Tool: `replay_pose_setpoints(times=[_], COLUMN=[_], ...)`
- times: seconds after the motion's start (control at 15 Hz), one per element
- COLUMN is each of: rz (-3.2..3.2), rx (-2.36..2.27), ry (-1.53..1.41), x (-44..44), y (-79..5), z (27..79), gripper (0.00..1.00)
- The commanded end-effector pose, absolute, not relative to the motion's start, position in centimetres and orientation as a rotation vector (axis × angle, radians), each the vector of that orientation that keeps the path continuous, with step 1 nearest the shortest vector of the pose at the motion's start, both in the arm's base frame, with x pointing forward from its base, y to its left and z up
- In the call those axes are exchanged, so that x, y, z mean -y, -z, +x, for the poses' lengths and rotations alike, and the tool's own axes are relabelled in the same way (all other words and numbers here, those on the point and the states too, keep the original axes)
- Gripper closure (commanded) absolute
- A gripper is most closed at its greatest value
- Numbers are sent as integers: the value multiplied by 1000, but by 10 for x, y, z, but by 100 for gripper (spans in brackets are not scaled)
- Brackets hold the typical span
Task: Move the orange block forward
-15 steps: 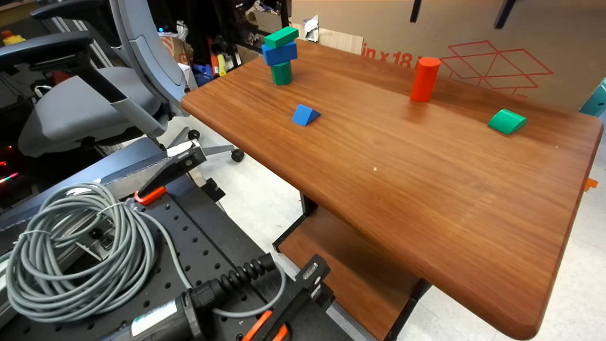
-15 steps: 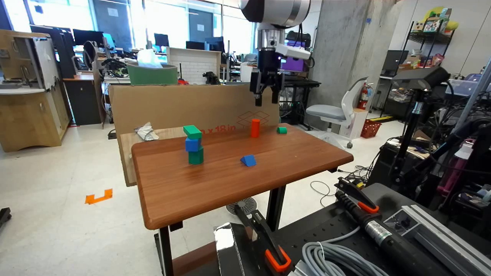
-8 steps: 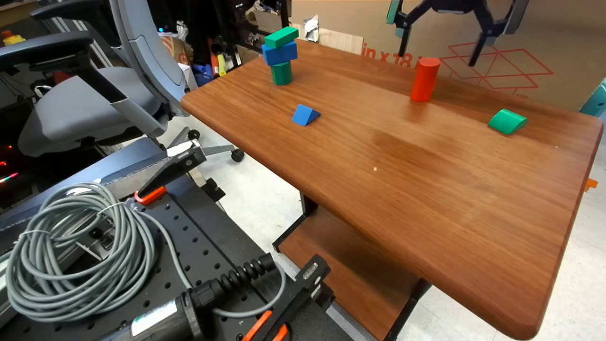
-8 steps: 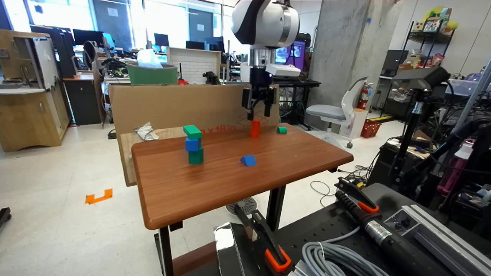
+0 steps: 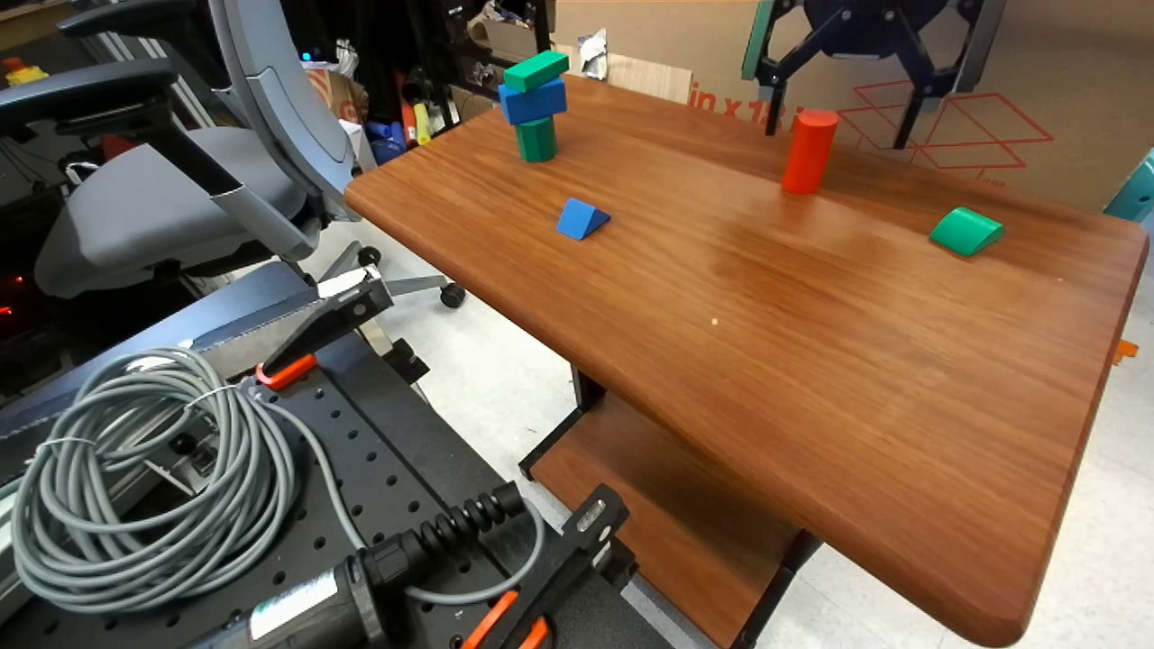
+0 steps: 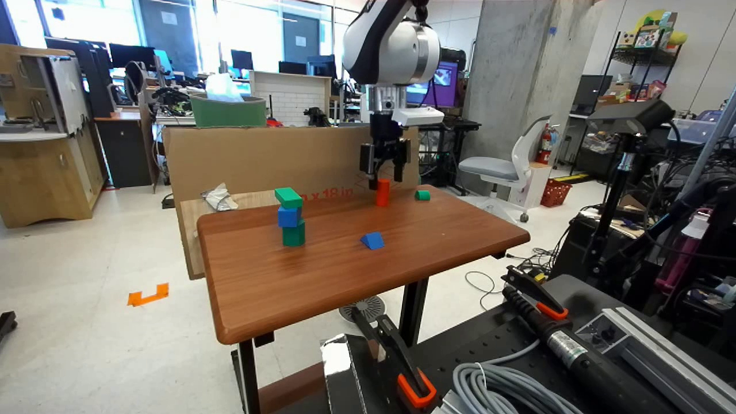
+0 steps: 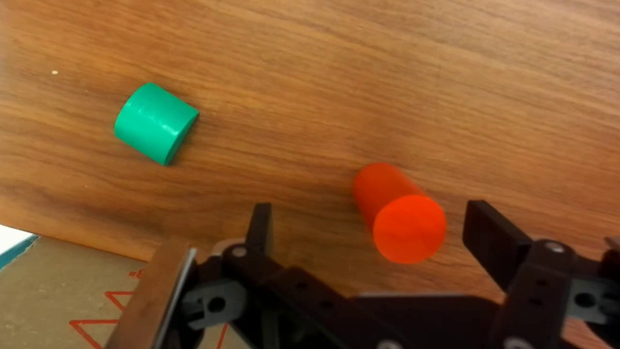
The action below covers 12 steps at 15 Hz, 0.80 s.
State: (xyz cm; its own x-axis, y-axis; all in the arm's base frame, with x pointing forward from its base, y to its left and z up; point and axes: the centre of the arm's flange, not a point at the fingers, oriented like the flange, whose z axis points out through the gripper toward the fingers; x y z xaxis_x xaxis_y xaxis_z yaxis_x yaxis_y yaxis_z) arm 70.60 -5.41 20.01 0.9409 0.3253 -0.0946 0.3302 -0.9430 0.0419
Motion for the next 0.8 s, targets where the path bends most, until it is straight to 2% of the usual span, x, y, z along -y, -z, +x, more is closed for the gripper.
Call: replay_pose_setpoints(times=[0.0, 0.07, 0.13, 0.2, 0.73], rz=[2997, 2994, 2990, 2986, 3004], rx=[-515, -518, -520, -527, -546], ry=[114, 122, 127, 130, 105], x=[46, 45, 43, 42, 42], y=[-185, -182, -179, -177, -188], z=[717, 717, 716, 715, 704], gripper=[0, 0, 17, 26, 88])
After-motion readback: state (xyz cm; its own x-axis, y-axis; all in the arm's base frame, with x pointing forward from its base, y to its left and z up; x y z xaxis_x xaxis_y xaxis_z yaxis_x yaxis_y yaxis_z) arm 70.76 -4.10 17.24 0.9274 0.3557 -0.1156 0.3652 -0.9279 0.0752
